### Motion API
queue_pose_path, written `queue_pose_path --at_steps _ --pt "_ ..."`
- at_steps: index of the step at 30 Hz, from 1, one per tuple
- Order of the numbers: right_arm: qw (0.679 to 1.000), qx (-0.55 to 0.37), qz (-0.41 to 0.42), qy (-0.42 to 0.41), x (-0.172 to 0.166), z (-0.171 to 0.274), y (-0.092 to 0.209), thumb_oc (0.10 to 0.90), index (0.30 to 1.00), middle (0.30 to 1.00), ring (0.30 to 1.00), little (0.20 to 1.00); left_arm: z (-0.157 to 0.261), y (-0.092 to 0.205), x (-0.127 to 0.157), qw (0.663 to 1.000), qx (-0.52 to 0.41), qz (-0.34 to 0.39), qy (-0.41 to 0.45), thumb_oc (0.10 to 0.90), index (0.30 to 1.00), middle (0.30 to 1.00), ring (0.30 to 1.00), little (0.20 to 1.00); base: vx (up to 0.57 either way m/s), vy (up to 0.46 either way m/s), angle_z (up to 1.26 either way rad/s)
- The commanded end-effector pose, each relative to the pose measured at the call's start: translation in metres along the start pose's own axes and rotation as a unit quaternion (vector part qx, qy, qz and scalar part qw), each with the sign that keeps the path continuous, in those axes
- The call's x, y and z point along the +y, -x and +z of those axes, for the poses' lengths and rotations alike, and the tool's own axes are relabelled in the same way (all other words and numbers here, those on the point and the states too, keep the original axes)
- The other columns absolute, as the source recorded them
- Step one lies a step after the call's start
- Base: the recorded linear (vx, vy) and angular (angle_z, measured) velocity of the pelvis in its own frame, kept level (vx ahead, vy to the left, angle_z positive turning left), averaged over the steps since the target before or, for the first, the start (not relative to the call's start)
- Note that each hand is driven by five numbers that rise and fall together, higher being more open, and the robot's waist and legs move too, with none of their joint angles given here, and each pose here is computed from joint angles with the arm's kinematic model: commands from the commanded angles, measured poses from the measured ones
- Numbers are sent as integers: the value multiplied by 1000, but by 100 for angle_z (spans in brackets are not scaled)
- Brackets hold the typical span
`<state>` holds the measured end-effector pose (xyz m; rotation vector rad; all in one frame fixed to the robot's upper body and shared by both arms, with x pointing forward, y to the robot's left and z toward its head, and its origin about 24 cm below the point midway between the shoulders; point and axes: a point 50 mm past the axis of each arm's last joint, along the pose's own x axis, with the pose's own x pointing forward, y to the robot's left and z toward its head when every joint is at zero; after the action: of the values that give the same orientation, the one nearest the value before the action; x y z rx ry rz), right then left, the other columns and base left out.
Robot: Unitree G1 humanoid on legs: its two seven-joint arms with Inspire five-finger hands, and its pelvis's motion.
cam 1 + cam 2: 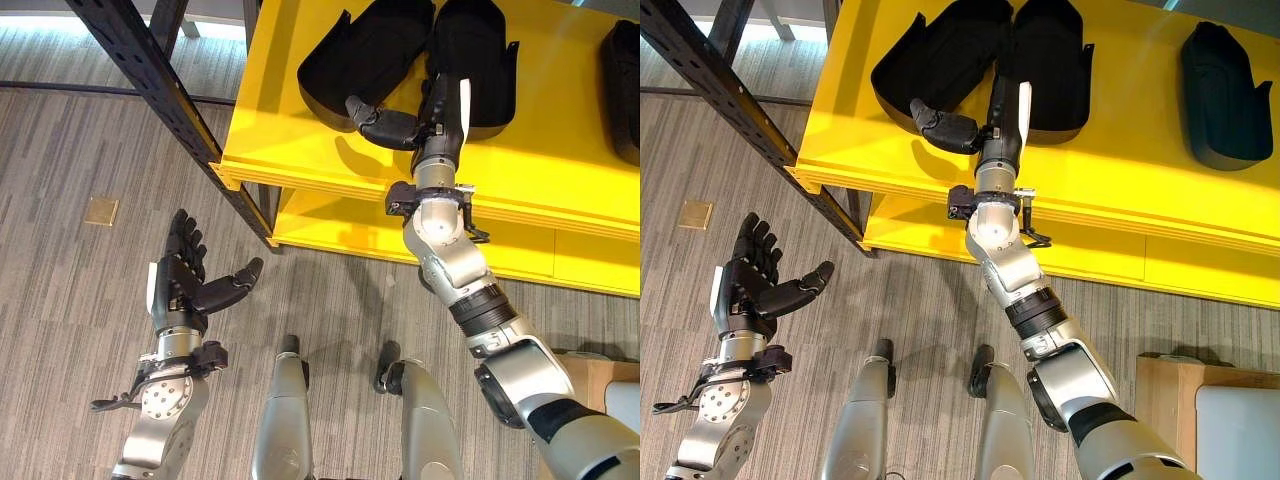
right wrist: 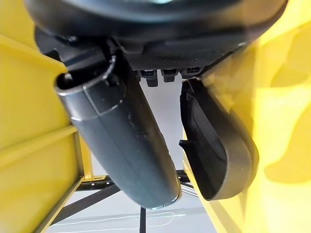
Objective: Move parts from the plastic box to the shelf.
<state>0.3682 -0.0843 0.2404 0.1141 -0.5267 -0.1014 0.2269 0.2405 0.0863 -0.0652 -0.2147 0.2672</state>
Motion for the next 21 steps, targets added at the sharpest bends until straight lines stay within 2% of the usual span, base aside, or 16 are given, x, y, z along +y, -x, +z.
queue_pose_path --at_steps 1,21 --pt "992 -98 13 -72 16 43 -6 900 1000 1000 1000 1000 34 7 -1 996 -87 -15 -7 900 1000 1000 1000 1000 0 0 0" --pt "995 -48 -25 -81 18 33 -25 900 1000 1000 1000 1000 38 7 -1 995 -99 -19 -7 900 1000 1000 1000 1000 0 0 0"
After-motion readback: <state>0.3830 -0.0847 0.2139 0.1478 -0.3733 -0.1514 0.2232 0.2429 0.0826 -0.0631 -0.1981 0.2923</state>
